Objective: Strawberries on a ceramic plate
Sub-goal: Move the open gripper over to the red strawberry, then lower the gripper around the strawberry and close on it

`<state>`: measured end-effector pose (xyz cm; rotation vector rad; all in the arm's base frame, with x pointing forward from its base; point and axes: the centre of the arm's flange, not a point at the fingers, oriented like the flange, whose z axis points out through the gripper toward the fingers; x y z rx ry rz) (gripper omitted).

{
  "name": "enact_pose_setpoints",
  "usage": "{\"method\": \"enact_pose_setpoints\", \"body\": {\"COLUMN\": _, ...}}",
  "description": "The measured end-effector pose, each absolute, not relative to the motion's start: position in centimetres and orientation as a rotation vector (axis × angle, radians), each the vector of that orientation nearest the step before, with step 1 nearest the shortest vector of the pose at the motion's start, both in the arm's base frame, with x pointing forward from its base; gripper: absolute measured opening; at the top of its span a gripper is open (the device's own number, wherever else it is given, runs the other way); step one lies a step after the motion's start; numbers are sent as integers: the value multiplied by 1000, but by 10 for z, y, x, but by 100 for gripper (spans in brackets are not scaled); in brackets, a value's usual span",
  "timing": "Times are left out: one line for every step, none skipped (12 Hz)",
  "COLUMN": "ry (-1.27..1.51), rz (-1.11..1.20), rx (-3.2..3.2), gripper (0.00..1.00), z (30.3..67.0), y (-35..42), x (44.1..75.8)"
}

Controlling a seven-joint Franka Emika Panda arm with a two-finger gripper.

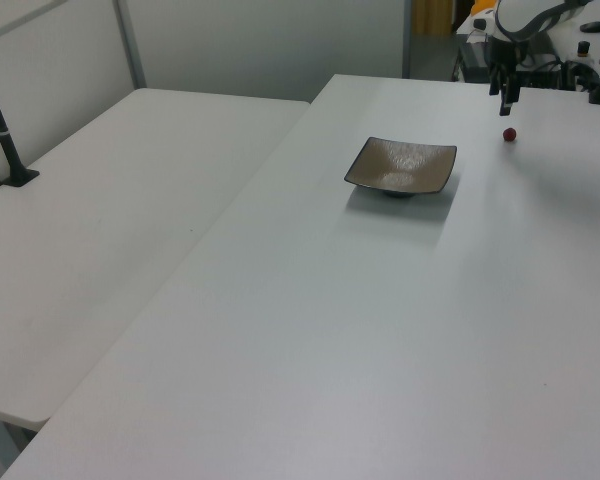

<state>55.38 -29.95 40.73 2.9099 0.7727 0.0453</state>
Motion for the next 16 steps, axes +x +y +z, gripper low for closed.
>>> {"method": "enact_pose_setpoints", "body": {"ry": 784, "rz": 41, "rx": 2903, "gripper": 100, "z": 402, "y": -304, "x": 554}}
{"method": "enact_pose_setpoints", "body": {"ry": 801, "rz": 39, "rx": 2894, "gripper": 100, "z": 396, "y": -309, "x": 553}}
{"method": "enact_pose_setpoints", "body": {"ry": 820, "rz": 33, "rx": 2882, "gripper": 100, "z": 388, "y": -317, "x": 552}}
{"method": "enact_pose_setpoints", "body": {"ry": 828, "rz": 30, "rx": 2876, "gripper": 100, "z": 382, "y": -321, "x": 551}}
{"method": "enact_pose_setpoints", "body": {"ry": 835, "rz": 26, "rx": 2869, "gripper": 100, "z": 373, "y": -326, "x": 551}}
{"method": "enact_pose_setpoints", "body": {"ry": 848, "rz": 25, "rx": 2858, "gripper": 100, "z": 363, "y": -328, "x": 551}}
{"method": "enact_pose_setpoints", "body": {"ry": 858, "rz": 25, "rx": 2850, "gripper": 100, "z": 356, "y": -328, "x": 552}}
{"method": "enact_pose_setpoints", "body": {"ry": 872, "rz": 27, "rx": 2839, "gripper": 100, "z": 350, "y": -329, "x": 552}}
{"method": "enact_pose_setpoints", "body": {"ry": 886, "rz": 24, "rx": 2832, "gripper": 100, "z": 342, "y": -329, "x": 552}}
{"method": "enact_pose_setpoints", "body": {"ry": 895, "rz": 21, "rx": 2828, "gripper": 100, "z": 336, "y": -329, "x": 552}}
{"method": "enact_pose_setpoints", "body": {"ry": 910, "rz": 16, "rx": 2821, "gripper": 100, "z": 330, "y": -331, "x": 551}}
{"method": "enact_pose_setpoints", "body": {"ry": 921, "rz": 12, "rx": 2813, "gripper": 100, "z": 326, "y": -332, "x": 551}}
{"method": "enact_pose_setpoints", "body": {"ry": 935, "rz": 8, "rx": 2802, "gripper": 98, "z": 323, "y": -335, "x": 550}}
{"method": "enact_pose_setpoints", "body": {"ry": 943, "rz": -3, "rx": 2796, "gripper": 97, "z": 321, "y": -337, "x": 548}}
{"method": "enact_pose_setpoints", "body": {"ry": 953, "rz": -18, "rx": 2786, "gripper": 96, "z": 320, "y": -339, "x": 547}}
{"method": "enact_pose_setpoints", "body": {"ry": 965, "rz": -34, "rx": 2774, "gripper": 89, "z": 320, "y": -340, "x": 546}}
